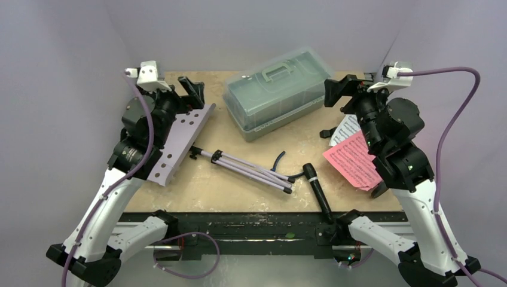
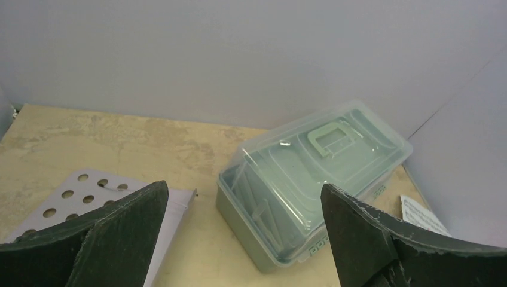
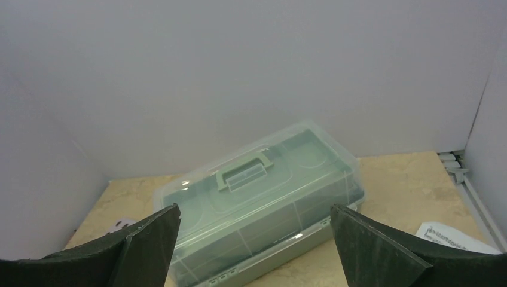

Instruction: Set up the instrument practice props

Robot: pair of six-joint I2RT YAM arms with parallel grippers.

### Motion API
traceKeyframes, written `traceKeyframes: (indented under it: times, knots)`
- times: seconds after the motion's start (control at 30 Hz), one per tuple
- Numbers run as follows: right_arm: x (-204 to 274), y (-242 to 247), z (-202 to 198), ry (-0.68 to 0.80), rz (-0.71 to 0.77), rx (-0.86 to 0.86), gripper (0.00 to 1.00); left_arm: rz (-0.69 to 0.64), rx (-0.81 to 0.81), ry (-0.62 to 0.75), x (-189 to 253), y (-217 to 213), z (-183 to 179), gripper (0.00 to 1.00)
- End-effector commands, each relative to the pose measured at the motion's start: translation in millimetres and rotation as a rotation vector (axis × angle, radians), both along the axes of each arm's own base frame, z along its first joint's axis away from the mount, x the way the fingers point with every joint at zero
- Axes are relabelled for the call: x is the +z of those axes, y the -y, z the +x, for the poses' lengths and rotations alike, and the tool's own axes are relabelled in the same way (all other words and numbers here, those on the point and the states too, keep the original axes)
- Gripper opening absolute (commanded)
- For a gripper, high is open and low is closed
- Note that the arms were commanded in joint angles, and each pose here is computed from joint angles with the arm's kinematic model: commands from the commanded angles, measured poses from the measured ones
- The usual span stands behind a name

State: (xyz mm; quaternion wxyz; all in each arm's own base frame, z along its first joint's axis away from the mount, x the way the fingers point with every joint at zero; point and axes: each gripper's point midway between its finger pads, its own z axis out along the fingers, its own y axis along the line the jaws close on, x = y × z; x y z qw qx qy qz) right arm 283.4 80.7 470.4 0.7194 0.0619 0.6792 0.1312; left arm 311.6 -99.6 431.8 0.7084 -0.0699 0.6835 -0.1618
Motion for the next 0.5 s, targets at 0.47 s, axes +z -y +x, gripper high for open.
traceKeyframes:
  times: [0.47]
  knots:
    - [-103.7,-151.9,41.9,-0.328,-0.015,0.463,0.99,0.020,-0.102,-0.172,-63.2,29.3,16.9,0.97]
